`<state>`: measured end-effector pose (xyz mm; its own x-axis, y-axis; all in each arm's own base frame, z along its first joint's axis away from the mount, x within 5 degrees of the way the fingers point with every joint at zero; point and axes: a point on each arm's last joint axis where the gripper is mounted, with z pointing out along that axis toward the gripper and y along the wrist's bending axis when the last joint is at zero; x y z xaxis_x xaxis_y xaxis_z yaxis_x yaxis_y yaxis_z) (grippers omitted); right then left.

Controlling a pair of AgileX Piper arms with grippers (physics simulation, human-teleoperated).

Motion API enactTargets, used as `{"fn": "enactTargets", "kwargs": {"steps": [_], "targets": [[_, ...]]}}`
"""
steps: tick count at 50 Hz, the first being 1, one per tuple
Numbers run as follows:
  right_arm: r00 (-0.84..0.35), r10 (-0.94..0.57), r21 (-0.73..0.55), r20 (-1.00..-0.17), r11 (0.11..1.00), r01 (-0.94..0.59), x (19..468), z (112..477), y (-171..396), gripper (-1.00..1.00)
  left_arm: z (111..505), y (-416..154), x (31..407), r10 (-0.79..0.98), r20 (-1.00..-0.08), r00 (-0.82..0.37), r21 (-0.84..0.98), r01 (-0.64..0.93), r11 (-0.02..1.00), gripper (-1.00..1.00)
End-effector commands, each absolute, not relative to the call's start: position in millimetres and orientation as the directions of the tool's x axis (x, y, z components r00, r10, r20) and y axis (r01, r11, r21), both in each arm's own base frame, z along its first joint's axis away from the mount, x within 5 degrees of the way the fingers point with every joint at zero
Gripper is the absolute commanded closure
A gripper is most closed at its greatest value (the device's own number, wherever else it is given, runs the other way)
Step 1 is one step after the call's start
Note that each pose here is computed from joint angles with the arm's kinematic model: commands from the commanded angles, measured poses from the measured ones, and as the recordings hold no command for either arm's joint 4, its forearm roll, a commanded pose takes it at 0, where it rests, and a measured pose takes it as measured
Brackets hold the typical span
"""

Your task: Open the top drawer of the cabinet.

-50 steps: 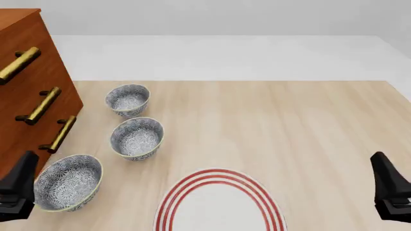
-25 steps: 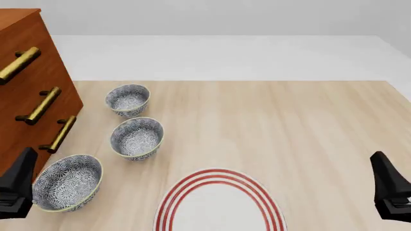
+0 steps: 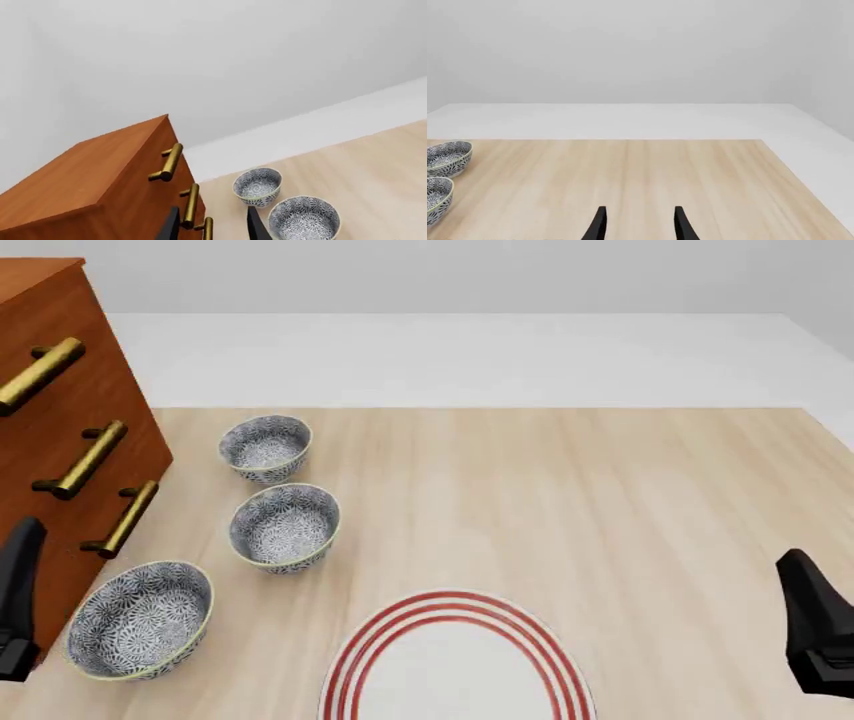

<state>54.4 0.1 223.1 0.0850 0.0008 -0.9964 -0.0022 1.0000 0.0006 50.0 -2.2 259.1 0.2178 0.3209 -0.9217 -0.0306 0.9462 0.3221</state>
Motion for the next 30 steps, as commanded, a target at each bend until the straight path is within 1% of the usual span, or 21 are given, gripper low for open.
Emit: {"fn": "enactTargets", "kwargs": {"steps": [1, 7, 11, 16, 22, 27, 30], "targets": [[0.085, 0.001, 0.001, -0.996, 1.0, -0.003, 53.8, 225.3, 0.1, -1.0, 269.4, -2.1, 45.4, 0.421, -0.874, 0.243, 0.418, -0.065, 0.906, -1.0], [0.085, 0.001, 0.001, -0.996, 1.0, -0.003, 53.2, 227.5, 0.1, -1.0, 269.7, -1.9, 43.9, 0.484, -0.84, 0.243, 0.478, -0.089, 0.874, -1.0], [0.085, 0.001, 0.001, -0.996, 1.0, -0.003, 53.1, 227.8, 0.2, -1.0, 275.3, -1.2, 43.5, 0.493, -0.837, 0.238, 0.483, -0.105, 0.87, -1.0], [0.085, 0.001, 0.001, -0.996, 1.0, -0.003, 52.9, 228.9, 0.2, -1.0, 275.7, -0.6, 41.7, 0.555, -0.798, 0.234, 0.537, -0.141, 0.832, -1.0], [0.085, 0.001, 0.001, -0.996, 1.0, -0.003, 52.7, 229.6, 0.2, -1.0, 280.8, 0.2, 41.8, 0.565, -0.792, 0.232, 0.54, -0.164, 0.825, -1.0], [0.085, 0.001, 0.001, -0.996, 1.0, -0.003, 52.7, 229.5, 0.2, -1.0, 276.9, 0.3, 46.1, 0.615, -0.758, 0.217, 0.589, -0.178, 0.789, -1.0], [0.085, 0.002, 0.001, -0.996, 1.0, -0.003, 52.8, 229.0, 0.2, -1.0, 272.1, 0.3, 49.8, 0.662, -0.722, 0.2, 0.636, -0.185, 0.749, -1.0]]}}
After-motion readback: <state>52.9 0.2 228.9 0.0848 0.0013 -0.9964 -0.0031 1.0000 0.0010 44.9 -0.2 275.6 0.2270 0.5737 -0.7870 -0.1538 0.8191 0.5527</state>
